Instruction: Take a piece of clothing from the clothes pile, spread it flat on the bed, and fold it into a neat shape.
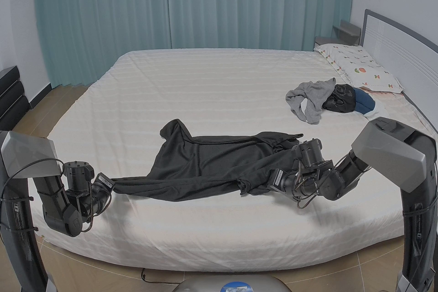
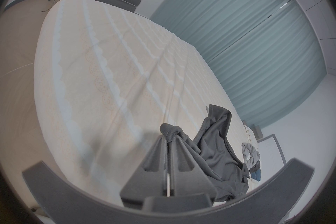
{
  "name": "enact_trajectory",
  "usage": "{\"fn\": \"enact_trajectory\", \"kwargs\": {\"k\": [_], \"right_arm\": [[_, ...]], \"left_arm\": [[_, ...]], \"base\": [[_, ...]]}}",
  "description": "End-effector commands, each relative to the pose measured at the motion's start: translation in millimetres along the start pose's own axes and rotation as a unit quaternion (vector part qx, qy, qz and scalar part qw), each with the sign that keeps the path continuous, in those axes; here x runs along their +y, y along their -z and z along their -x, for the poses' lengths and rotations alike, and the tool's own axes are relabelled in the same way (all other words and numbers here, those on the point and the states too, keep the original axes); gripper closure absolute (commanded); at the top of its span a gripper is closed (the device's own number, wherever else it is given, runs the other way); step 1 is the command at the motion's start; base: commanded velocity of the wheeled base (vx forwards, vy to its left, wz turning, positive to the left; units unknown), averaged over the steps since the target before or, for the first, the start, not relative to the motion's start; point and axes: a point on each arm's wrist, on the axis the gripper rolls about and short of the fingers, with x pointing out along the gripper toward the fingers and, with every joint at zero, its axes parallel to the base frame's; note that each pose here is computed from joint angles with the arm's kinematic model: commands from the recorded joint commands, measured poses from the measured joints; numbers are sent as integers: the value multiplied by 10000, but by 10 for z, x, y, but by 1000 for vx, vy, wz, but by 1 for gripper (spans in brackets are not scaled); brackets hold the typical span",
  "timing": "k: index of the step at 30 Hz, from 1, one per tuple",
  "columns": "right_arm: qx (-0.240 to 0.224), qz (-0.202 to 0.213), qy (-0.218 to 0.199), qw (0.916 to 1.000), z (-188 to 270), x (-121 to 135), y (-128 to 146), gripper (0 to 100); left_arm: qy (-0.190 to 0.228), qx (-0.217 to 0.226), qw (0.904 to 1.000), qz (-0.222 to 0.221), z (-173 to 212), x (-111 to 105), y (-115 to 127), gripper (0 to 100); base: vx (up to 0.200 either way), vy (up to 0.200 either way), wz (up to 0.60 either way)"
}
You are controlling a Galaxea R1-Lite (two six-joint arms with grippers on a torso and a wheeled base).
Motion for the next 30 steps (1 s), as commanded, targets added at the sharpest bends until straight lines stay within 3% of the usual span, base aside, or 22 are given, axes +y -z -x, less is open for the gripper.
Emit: {"fn": "enact_trajectory", "kwargs": {"k": [1, 9, 11, 16, 23, 30], "right_arm": [[-239, -105, -70, 9996, 509, 1, -156, 100], [-138, -160, -105, 9997, 1088, -90, -96, 100], [-21, -149, 125, 9998, 1314, -214, -36, 100], [173, -206, 215, 9994, 1651, -430, -4, 100], [713, -107, 677, 9951, 1820, -708, 222, 100], [1156, 83, 954, 9887, 1864, -841, 418, 100]], "left_arm": [[86, 277, 9993, -220, 152, -12, 29, 100], [-36, 708, 9933, -912, 323, 55, 223, 100], [-69, 933, 9867, -1328, 432, 83, 331, 100], [-117, 1132, 9805, -1600, 528, 111, 414, 100], [-269, 1325, 9663, -2192, 656, 213, 458, 100], [-472, 1718, 9529, -2456, 727, 278, 571, 100]], "base": [[0, 0, 0], [0, 0, 0], [0, 0, 0], [0, 0, 0], [0, 0, 0], [0, 0, 0]]}}
